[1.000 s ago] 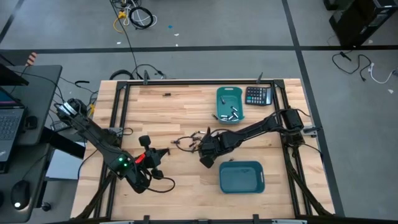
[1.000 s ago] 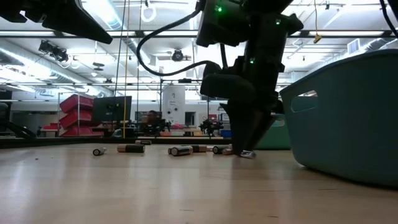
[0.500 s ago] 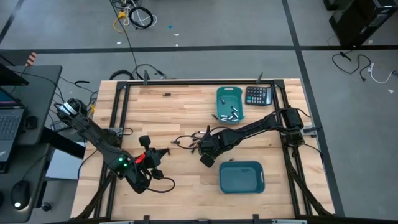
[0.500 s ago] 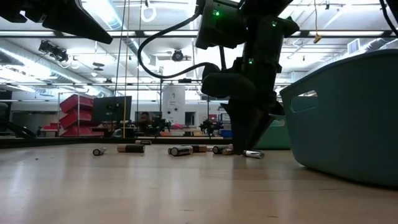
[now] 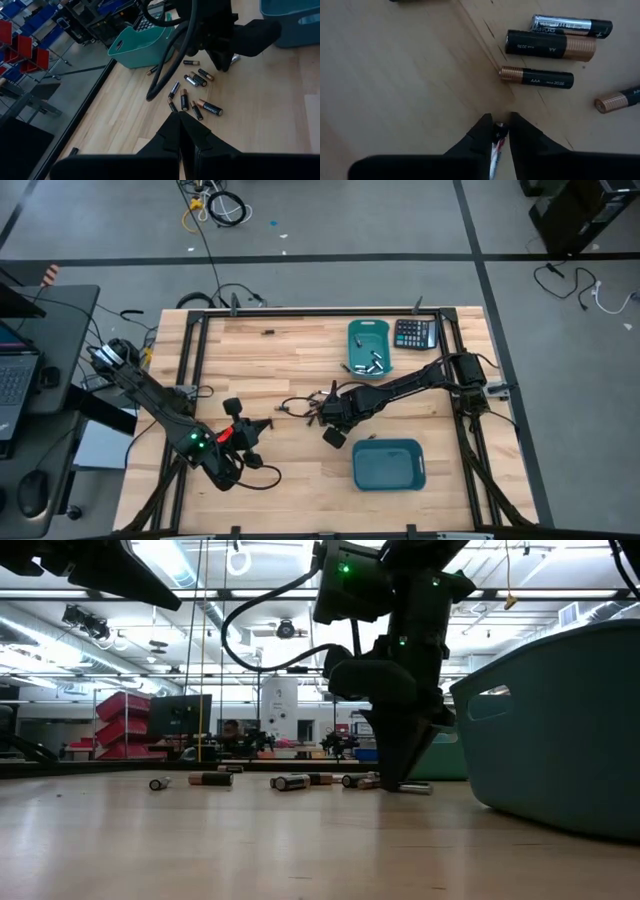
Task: Sort batteries
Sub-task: Put the silver battery into the green bin
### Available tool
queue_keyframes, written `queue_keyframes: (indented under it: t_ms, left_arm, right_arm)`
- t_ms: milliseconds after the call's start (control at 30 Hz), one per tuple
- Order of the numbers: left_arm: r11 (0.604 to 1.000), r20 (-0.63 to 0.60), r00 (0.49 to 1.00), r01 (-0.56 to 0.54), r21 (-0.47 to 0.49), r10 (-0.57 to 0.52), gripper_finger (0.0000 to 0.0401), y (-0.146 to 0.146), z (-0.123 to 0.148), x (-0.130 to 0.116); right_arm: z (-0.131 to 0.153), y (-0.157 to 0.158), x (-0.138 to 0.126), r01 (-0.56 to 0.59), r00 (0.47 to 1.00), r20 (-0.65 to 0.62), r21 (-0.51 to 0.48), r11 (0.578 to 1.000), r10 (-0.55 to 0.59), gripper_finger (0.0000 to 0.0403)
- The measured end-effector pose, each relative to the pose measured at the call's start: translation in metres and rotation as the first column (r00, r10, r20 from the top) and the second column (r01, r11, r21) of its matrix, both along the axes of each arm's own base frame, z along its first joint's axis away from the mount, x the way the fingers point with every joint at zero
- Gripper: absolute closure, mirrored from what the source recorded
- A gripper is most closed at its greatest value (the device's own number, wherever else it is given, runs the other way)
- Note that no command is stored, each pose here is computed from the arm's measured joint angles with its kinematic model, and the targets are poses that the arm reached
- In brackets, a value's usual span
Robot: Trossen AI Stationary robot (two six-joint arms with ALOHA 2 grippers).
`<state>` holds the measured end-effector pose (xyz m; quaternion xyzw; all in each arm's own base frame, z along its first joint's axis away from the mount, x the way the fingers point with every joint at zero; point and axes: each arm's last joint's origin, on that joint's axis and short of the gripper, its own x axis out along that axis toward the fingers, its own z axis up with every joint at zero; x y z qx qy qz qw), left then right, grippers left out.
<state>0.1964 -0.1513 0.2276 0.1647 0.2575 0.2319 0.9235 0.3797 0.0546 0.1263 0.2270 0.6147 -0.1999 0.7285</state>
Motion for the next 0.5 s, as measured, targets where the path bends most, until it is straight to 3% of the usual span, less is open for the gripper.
queue_keyframes:
  t_ms: [200, 500]
  left_arm:
    - [1.000, 0.000, 1.000, 0.000, 0.000, 0.000, 0.0401, 0.000, 0.000, 0.000]
    - [1.000, 0.000, 1.000, 0.000, 0.000, 0.000, 0.0401, 0.000, 0.000, 0.000]
  right_arm:
    - [-0.001, -0.002, 0.000, -0.017, 1.000, -0.003, -0.001, 1.000, 0.017, 0.0392]
    - [0.013, -0.004, 0.003, -0.053, 0.998, 0.023, -0.006, 0.999, 0.053, 0.0398]
